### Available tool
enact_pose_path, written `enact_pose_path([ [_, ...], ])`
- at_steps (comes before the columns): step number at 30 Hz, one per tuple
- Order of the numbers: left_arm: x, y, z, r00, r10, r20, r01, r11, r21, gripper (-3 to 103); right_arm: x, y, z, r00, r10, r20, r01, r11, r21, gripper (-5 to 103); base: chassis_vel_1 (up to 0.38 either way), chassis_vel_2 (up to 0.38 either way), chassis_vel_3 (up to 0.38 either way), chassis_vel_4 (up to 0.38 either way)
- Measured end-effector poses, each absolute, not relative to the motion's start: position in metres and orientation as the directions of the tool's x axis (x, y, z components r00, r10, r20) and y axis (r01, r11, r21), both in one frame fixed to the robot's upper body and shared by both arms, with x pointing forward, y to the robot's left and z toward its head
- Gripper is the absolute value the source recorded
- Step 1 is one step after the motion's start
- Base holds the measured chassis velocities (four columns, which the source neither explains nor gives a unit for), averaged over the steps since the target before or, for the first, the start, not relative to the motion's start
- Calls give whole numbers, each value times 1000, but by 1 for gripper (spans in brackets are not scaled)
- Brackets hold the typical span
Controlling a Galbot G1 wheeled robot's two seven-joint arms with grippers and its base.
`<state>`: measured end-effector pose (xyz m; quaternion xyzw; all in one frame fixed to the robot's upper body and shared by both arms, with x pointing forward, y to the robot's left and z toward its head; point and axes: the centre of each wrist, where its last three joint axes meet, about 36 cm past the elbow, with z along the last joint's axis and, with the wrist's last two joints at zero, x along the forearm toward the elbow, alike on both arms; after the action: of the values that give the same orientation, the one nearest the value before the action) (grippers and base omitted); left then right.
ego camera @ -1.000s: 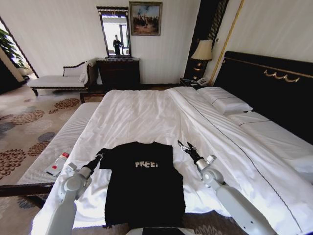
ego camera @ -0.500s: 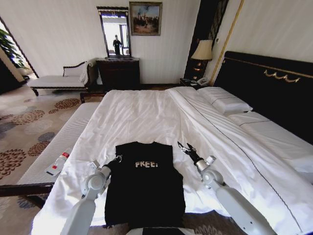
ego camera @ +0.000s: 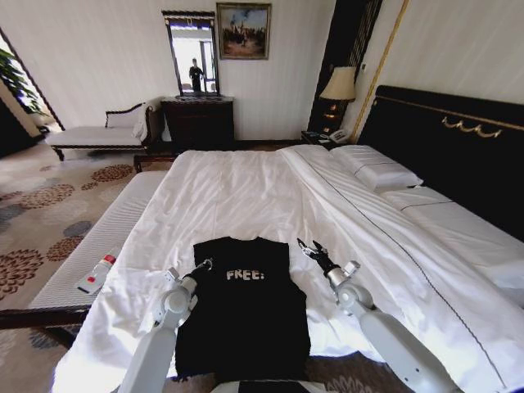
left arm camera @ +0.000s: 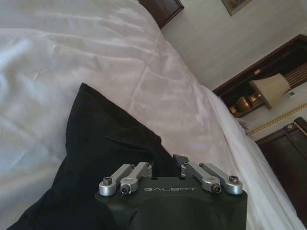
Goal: Fold the clothes on the bed.
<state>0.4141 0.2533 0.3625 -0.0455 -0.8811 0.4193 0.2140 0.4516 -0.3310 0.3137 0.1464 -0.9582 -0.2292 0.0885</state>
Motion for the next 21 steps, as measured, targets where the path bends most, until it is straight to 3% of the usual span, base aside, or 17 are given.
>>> enact_pose_path([
  [3,409,255,364,-907,268,325,-86,639,-765,38,458,-328,309,-936,-328,126,-232,846,480,100,0,0,0,0],
  [6,405,258,365,-906,272,325,-77,649,-757,43,462,-325,307,-934,-331,133,-232,846,481,100,0,0,0,0],
  [12,402,247,357,-887,299,352,-40,709,-705,71,464,-320,303,-928,-344,140,-242,846,475,100,0,0,0,0],
  [15,406,241,352,-882,302,361,-40,717,-696,76,464,-320,303,-927,-347,141,-245,847,472,100,0,0,0,0],
  [18,415,232,348,-878,314,361,-27,721,-692,93,462,-325,301,-927,-348,143,-248,851,463,100,0,0,0,0],
  [21,421,225,348,-875,327,356,-14,719,-695,99,461,-328,301,-927,-346,145,-247,854,457,100,0,0,0,0],
])
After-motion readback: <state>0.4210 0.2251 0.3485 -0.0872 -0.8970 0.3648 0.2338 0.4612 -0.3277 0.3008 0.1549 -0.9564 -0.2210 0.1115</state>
